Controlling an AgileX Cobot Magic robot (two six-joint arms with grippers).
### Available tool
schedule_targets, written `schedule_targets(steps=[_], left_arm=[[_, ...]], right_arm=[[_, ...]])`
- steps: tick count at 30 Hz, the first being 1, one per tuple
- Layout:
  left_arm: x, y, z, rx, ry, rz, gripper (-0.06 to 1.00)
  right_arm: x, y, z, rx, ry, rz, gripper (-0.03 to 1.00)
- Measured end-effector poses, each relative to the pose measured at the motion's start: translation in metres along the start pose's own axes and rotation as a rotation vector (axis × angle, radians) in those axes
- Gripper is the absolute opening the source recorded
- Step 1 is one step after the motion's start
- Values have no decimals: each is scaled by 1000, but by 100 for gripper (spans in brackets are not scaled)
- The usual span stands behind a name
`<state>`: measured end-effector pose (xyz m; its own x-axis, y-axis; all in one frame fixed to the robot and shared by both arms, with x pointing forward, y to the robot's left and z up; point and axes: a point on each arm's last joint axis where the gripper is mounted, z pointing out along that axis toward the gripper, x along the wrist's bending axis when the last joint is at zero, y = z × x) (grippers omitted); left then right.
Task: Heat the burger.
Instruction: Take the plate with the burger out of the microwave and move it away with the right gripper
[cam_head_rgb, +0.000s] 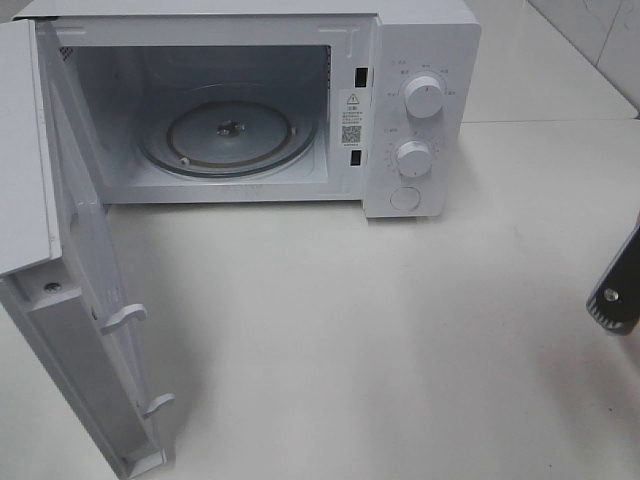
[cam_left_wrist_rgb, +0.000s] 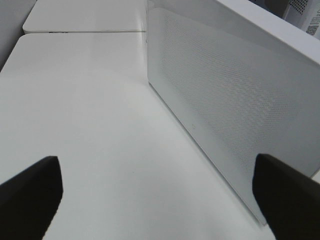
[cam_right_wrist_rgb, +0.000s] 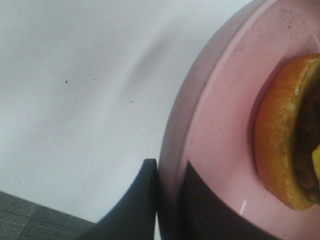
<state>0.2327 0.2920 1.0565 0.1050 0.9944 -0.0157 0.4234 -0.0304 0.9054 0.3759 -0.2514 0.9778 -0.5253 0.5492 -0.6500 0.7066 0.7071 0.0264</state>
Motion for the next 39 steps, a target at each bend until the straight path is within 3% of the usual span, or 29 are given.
schedule_targets(steps=[3,5,13,22,28,39], left_arm=[[0,0,0,0,0,0,97],[0,0,0,0,0,0,97],[0,0,0,0,0,0,97],[0,0,0,0,0,0,97],[0,0,0,0,0,0,97],[0,0,0,0,0,-1,97]], right_arm=[[-1,3,0,16,-8,28,5],[-3,16,1,68,-44,140,5],[-6,43,4,118,-100,305,5],[-4,56,12,179,-136,361,5],[-4,56,34,288,-144,418,5],[5,64,57,297,-120,484,5]])
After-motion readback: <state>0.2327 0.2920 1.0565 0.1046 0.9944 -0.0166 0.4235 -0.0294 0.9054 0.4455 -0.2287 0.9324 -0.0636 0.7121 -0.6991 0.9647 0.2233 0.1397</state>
